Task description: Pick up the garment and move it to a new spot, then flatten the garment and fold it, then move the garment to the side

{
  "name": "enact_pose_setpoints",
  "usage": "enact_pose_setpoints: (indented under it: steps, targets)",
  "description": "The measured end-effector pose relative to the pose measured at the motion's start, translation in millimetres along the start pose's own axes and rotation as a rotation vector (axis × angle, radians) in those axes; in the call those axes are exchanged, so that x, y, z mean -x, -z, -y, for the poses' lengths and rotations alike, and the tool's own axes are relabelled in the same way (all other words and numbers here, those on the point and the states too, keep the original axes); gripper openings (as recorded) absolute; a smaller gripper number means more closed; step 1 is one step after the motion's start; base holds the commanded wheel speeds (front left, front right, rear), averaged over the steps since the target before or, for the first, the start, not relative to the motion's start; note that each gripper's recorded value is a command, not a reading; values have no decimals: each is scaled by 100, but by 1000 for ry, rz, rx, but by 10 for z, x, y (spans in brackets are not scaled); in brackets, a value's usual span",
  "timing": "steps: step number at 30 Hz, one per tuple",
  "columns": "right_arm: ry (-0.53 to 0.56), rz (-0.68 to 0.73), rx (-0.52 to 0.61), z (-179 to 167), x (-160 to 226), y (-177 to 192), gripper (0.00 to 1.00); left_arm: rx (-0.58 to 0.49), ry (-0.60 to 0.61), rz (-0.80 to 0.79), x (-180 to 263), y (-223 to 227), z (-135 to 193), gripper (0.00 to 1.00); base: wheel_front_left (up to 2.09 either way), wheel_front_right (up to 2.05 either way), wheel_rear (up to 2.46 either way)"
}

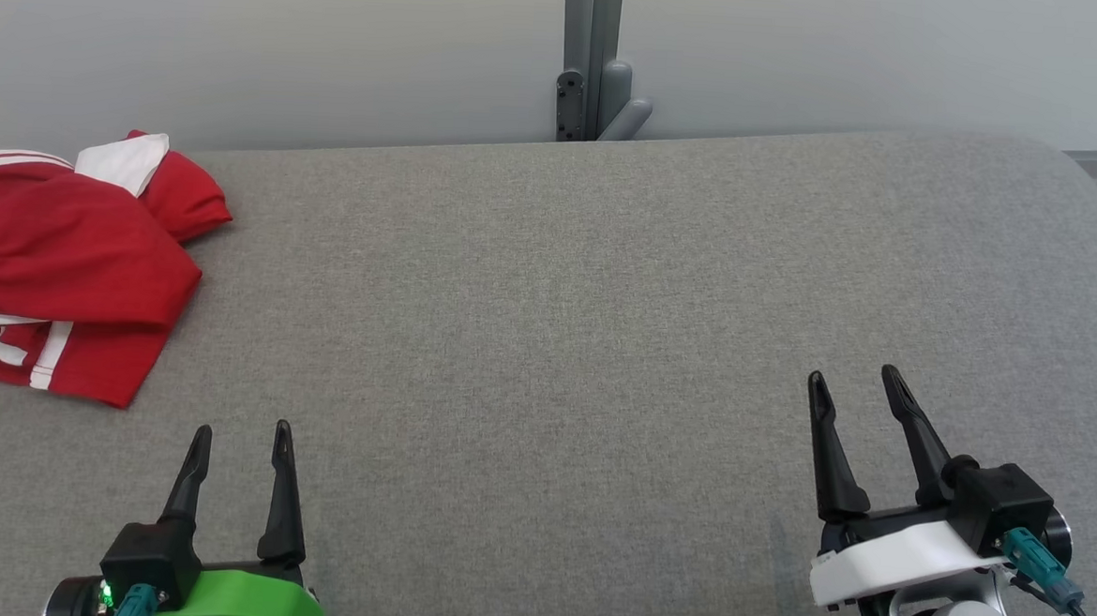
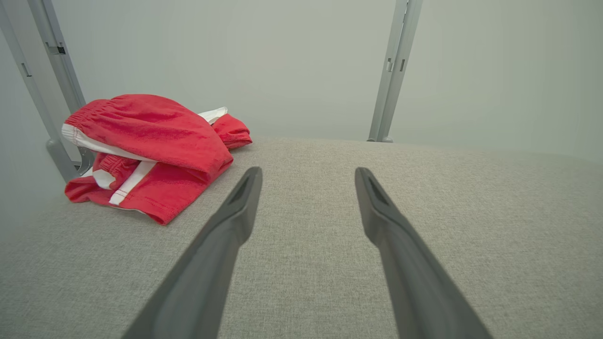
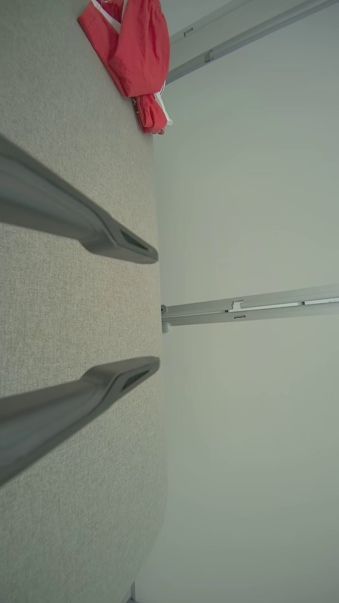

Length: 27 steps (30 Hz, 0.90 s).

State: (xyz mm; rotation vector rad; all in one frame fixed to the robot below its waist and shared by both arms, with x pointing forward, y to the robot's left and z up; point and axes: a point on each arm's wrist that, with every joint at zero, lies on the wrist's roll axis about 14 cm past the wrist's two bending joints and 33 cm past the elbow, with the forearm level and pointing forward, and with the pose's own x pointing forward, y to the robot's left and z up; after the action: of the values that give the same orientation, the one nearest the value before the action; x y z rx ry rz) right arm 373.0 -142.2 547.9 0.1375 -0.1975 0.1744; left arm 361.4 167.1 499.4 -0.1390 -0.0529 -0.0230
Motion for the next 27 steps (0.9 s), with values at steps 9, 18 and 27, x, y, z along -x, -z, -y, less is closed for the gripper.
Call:
enact_pose_setpoints:
  steps: [9,18,27]
  targets:
    - [0,1,0,-2,4,-4,100,0,1,0,7,1,8,100,0,0,0]
    - [-32,-10,-8,-105,-23,39,100,-3,-29,5,72,-20,-92,100,0,0,0]
    - [-127,-29,-32,-419,-136,128,100,-16,-126,25,287,-93,-386,100,0,0,0]
